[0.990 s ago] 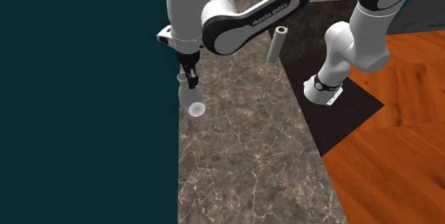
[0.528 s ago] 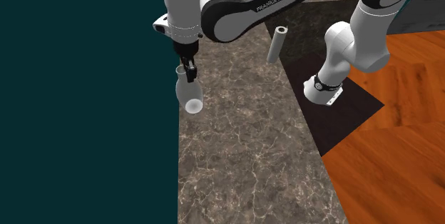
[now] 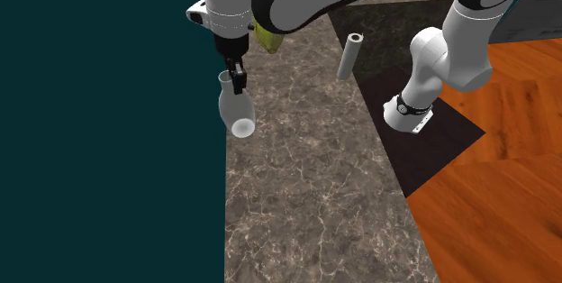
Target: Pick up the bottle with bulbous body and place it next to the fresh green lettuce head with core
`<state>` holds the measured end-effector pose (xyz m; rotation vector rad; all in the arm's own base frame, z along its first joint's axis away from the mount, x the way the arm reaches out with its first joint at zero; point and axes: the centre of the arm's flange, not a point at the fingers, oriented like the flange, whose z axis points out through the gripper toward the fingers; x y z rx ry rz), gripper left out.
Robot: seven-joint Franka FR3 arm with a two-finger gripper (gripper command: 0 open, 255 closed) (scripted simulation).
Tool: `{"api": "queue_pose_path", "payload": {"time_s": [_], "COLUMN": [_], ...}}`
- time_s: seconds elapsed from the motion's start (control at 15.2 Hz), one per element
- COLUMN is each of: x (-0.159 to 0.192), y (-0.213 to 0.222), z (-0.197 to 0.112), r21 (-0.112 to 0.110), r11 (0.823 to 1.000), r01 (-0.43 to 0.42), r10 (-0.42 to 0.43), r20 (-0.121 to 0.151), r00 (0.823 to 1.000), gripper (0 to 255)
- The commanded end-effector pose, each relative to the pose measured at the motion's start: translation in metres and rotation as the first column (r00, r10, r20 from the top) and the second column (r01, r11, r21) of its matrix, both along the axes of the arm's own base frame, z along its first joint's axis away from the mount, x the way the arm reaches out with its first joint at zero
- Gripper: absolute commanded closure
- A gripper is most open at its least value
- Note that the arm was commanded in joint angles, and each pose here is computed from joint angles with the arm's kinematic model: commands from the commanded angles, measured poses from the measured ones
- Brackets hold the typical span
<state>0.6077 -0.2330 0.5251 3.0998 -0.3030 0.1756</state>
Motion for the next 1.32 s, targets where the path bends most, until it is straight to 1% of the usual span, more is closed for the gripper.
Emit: {"api": "queue_pose_path", "payload": {"time_s": [0.0, 1.25], "x": [0.001, 0.001], "y": [0.000, 0.000], "z": [0.010, 0.110], "r21": [0.000, 0.000], "r11": [1.000, 1.000], "r01": [0.000, 0.000], "r10": [0.000, 0.000], "r20": [0.000, 0.000], "r00": [1.000, 1.000], "gripper": [255, 255]}}
